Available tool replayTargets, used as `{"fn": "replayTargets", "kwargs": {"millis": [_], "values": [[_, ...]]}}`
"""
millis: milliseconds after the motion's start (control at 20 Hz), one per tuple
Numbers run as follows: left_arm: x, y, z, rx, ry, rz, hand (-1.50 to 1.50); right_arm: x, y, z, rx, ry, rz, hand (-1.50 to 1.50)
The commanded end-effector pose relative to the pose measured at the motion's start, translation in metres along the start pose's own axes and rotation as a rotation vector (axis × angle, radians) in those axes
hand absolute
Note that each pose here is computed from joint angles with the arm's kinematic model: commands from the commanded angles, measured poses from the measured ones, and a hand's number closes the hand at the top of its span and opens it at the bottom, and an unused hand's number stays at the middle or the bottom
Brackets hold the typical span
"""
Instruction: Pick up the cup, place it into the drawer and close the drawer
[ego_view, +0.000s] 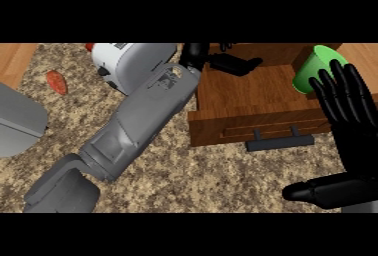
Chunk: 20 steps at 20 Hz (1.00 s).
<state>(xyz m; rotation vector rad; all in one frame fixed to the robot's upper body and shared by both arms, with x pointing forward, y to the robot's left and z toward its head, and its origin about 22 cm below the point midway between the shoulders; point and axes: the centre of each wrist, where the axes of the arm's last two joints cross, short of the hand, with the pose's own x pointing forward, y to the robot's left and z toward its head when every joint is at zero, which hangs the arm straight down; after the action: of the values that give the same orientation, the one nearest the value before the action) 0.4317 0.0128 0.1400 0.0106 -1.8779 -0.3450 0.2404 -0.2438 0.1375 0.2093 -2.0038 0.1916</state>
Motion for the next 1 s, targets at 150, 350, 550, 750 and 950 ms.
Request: {"fn": "replayTargets", "kwargs": {"millis": [150, 350, 550, 750, 950], "values": [[-0.002, -0.005, 0.003, -0.001, -0.014, -0.017, -1.5, 0.003, 0.001, -0.001, 0.021, -0.024, -0.025, -1.5], [-0.005, -0.003, 0.006, 0.004, -0.025, 0.103, -1.5, 0.006, -0.004, 0.004, 0.008, -0.043, -0.071, -1.5], [0.01, -0.008, 0.003, -0.006, -0.101, 0.192, -1.5, 0.014, -0.008, 0.003, 0.015, -0.025, -0.099, -1.5], [0.004, -0.01, 0.013, -0.019, -0.155, 0.309, -1.5, 0.005, -0.012, 0.013, 0.007, -0.001, -0.105, -1.5], [0.028, -0.005, 0.003, 0.018, -0.107, 0.361, -1.5, 0.022, -0.01, 0.022, 0.061, -0.017, -0.084, 1.5]]}}
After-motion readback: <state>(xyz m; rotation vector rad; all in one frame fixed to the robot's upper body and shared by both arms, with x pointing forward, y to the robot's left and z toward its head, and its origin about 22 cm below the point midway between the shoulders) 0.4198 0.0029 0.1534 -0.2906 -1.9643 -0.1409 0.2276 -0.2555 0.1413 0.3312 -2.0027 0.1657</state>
